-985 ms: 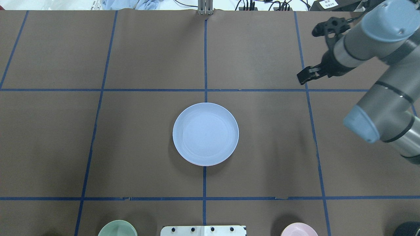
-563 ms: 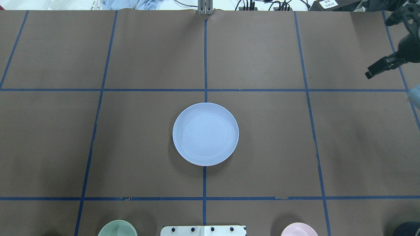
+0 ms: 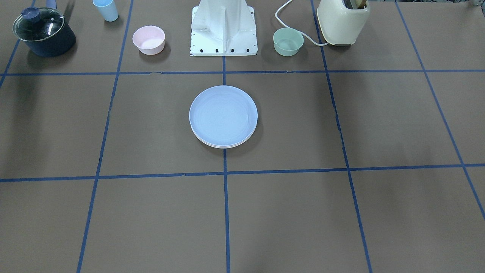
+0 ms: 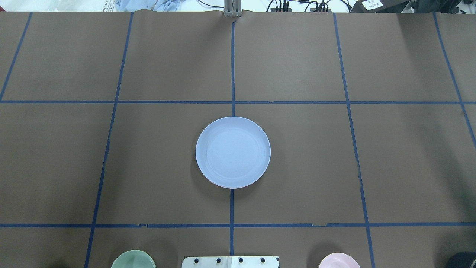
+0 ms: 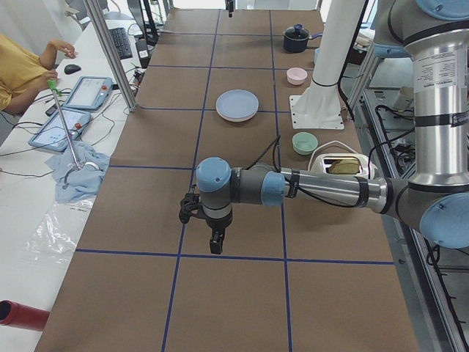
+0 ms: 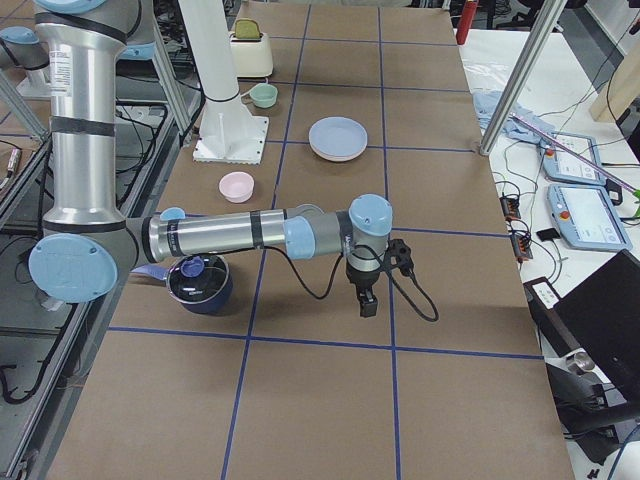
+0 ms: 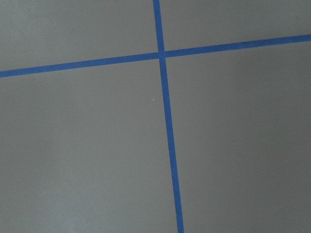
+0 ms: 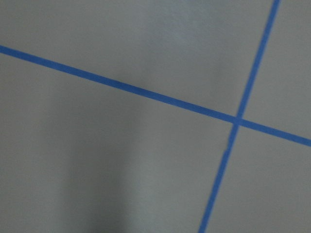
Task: Stack three plates with pink and blue
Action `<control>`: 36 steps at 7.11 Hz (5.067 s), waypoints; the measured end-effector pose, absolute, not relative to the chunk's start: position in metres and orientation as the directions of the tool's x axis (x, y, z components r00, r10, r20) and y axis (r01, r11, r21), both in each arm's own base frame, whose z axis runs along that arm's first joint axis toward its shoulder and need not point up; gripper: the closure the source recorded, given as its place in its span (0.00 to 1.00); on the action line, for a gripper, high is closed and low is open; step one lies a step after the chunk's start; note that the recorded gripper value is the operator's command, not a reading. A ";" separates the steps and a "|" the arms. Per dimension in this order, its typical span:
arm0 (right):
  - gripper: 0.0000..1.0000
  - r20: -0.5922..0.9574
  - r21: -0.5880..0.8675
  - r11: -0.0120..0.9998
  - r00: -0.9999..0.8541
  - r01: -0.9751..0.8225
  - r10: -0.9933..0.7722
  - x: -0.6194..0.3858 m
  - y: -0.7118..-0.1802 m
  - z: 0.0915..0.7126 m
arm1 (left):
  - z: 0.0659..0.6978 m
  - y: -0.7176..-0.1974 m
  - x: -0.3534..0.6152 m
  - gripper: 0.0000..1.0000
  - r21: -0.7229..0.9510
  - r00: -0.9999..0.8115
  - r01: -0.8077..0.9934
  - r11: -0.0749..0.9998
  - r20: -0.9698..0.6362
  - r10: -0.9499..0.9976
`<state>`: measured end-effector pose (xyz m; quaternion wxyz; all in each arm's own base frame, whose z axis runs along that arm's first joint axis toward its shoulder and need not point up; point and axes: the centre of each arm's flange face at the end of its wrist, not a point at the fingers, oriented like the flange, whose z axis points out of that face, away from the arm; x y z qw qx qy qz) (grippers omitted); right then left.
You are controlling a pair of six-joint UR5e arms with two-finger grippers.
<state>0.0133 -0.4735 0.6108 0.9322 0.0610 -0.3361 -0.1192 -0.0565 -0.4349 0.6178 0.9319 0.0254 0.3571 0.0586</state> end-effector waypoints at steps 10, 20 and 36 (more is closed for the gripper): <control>0.00 0.652 0.164 0.975 0.726 0.147 -0.219 0.047 -0.436 0.644 | 0.628 -0.445 -0.073 0.00 0.088 0.758 -0.070 0.994 -0.643 0.110; 0.00 0.651 0.160 0.976 0.728 0.148 -0.217 0.046 -0.438 0.646 | 0.630 -0.444 -0.074 0.00 0.083 0.759 -0.068 0.994 -0.643 0.106; 0.00 0.650 0.168 0.975 0.727 0.146 -0.221 0.046 -0.442 0.642 | 0.629 -0.445 -0.073 0.00 0.086 0.758 -0.069 0.994 -0.643 0.109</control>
